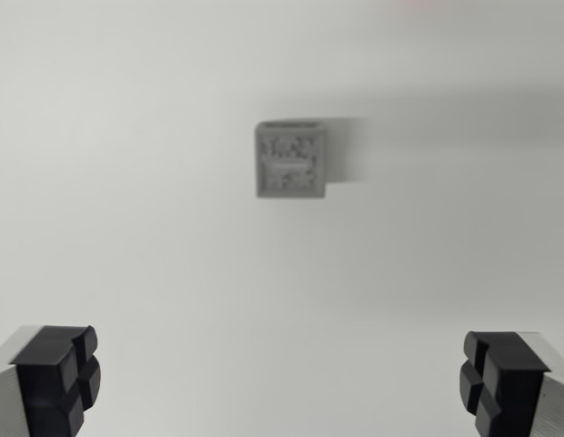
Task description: Destack cube
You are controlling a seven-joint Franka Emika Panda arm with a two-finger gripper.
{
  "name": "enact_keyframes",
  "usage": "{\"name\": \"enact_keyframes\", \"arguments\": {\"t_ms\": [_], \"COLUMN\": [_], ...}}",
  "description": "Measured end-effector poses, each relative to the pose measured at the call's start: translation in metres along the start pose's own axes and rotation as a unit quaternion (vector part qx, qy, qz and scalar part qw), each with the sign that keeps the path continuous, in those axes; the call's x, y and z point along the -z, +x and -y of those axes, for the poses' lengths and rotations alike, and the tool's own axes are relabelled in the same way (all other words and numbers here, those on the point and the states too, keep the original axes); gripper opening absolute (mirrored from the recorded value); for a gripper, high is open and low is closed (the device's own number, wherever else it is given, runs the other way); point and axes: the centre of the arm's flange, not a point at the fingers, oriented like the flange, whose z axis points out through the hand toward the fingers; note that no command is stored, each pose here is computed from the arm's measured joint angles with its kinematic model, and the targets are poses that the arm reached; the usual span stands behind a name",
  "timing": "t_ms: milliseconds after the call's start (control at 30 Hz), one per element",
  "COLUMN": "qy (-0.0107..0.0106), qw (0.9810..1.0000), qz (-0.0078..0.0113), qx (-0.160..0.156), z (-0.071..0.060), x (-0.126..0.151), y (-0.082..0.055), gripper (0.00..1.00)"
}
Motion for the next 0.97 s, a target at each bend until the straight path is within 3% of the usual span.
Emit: {"name": "enact_keyframes", "arguments": {"t_ms": [967], "qy": [-0.0001], "qw": [1.0], "qz": [0.0002], "qx": [0.0], "z": [0.0], "x": [0.004], "y": [0.0], "gripper": [1.0]}}
